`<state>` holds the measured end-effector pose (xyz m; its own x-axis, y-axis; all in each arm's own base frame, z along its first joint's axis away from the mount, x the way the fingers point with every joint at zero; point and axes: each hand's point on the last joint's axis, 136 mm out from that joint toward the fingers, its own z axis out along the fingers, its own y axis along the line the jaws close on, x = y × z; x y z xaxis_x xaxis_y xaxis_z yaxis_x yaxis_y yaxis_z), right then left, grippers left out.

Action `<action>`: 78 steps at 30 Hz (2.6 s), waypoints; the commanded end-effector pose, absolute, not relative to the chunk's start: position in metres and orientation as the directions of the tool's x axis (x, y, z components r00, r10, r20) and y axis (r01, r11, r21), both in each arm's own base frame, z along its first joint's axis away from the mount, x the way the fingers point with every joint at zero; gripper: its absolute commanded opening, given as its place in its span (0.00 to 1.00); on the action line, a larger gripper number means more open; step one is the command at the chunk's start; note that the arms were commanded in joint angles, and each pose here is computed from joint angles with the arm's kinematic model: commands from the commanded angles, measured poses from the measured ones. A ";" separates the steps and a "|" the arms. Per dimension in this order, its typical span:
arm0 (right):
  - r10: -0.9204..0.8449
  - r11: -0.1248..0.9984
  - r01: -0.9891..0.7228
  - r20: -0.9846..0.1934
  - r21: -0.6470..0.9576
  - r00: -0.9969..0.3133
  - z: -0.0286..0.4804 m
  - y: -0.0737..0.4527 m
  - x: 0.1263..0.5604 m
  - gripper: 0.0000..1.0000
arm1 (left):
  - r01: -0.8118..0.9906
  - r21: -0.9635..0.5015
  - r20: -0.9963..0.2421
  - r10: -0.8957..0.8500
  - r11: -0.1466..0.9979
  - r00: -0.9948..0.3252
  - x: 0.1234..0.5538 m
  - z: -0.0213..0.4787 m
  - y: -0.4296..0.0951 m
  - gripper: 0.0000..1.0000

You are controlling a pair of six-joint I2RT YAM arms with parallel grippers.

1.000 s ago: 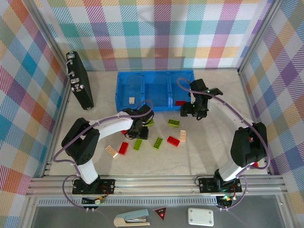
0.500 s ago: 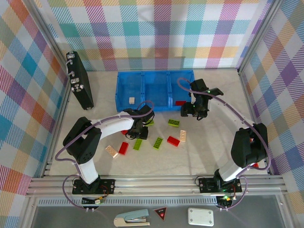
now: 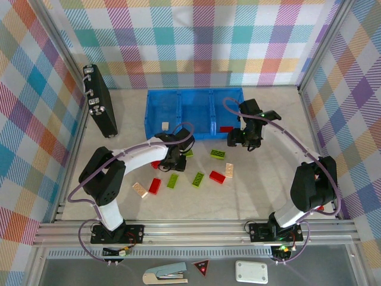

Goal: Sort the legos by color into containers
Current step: Pick up the lego from the center of the table, then place the lego in the container.

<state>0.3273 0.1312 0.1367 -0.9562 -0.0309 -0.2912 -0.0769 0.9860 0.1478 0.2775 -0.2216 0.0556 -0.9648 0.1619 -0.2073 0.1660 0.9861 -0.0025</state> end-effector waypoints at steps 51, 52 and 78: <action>0.046 0.995 0.022 -0.253 0.098 -0.966 0.134 0.095 0.256 0.71 | 0.050 -0.040 -0.391 0.031 0.998 -0.920 0.509 0.120 -0.138 0.38; 0.046 0.995 0.023 -0.254 0.094 -0.966 0.134 0.094 0.256 0.71 | 0.046 -0.041 -0.390 0.027 0.998 -0.920 0.512 0.117 -0.139 0.38; 0.034 0.997 0.015 -0.253 0.075 -0.967 0.135 0.089 0.248 0.71 | -0.010 -0.099 -0.307 -0.040 0.995 -0.951 0.534 0.055 -0.142 0.39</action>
<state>0.2564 0.0918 0.1332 -0.9652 0.0420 -0.2579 0.0201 0.9960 0.0869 0.5306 -0.1426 0.0501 -0.9520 -0.0207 -0.3055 0.0033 0.9970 -0.0777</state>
